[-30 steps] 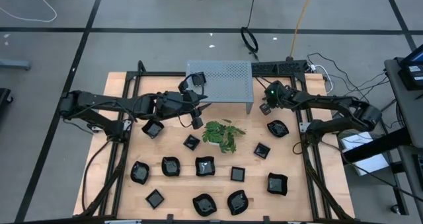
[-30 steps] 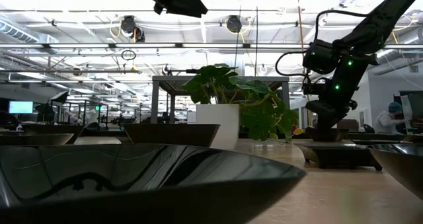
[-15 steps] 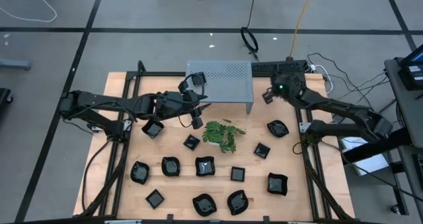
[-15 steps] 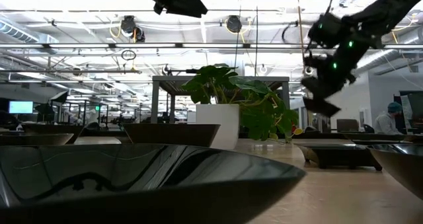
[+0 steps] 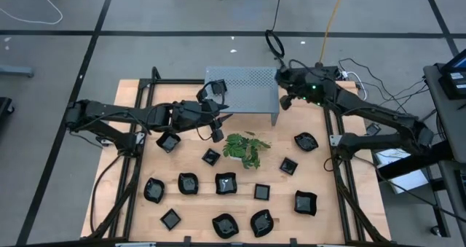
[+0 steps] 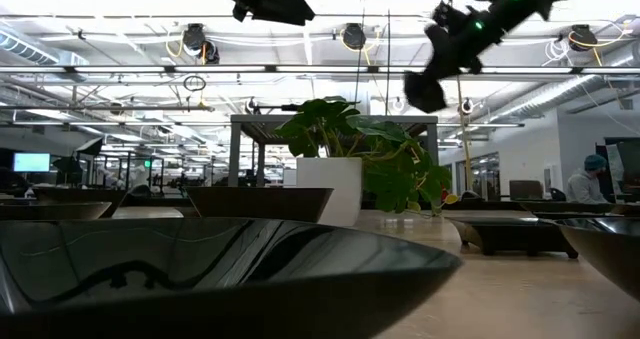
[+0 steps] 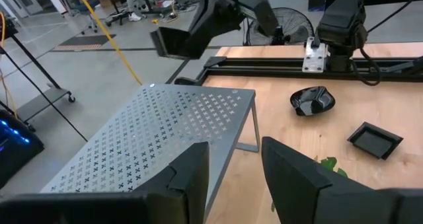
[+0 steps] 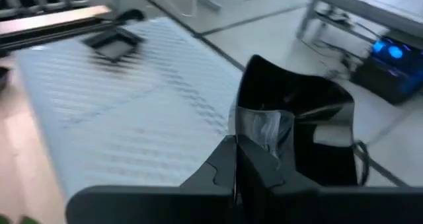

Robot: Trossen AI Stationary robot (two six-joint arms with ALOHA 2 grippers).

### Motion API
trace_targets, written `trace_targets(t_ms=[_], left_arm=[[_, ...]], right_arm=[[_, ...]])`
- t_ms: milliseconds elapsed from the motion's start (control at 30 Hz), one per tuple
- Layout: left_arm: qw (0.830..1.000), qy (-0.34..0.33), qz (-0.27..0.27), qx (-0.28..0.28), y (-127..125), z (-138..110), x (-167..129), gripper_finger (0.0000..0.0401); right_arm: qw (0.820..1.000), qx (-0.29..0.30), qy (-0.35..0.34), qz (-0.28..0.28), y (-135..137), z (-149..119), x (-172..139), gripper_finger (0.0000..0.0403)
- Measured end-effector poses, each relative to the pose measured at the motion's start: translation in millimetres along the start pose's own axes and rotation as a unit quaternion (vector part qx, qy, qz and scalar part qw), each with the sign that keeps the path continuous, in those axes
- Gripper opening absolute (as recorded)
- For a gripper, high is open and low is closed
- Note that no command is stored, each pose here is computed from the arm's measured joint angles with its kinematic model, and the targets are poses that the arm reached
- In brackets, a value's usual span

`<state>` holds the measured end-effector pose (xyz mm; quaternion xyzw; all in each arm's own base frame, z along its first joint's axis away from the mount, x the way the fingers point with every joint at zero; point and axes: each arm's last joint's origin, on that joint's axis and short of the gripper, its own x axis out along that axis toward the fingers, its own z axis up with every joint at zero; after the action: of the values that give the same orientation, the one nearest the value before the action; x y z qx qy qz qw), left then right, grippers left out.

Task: Pick & Place Mini shaped plates
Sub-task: Put the distorted square black bowl on the shelf

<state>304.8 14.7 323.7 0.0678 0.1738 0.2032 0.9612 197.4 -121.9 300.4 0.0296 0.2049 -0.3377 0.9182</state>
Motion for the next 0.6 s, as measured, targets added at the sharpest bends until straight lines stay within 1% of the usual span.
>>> trace_targets(t_ms=[100,267,333,500,600], left_arm=[[1.0,0.0,0.0,0.0,0.0,0.0,0.0,0.0145],[1.0,0.0,0.0,-0.001,0.0,0.0,0.0,0.0145],[1.0,0.0,0.0,0.0,0.0,0.0,0.0,0.0145],[1.0,0.0,0.0,0.0,0.0,-0.1,0.0,0.0145],[1.0,0.0,0.0,0.0,-0.1,-0.1,0.0,0.0145]], right_arm=[[0.999,-0.022,0.01,0.021,13.9,5.8,11.5,0.0],[0.995,-0.083,0.044,0.043,31.2,-4.3,36.9,0.0],[0.993,-0.098,0.051,0.047,34.9,-8.0,44.8,0.0],[0.992,-0.103,0.062,0.047,37.7,-13.3,55.9,0.0002],[0.992,-0.103,0.064,0.047,37.7,-13.9,56.7,0.0017]])
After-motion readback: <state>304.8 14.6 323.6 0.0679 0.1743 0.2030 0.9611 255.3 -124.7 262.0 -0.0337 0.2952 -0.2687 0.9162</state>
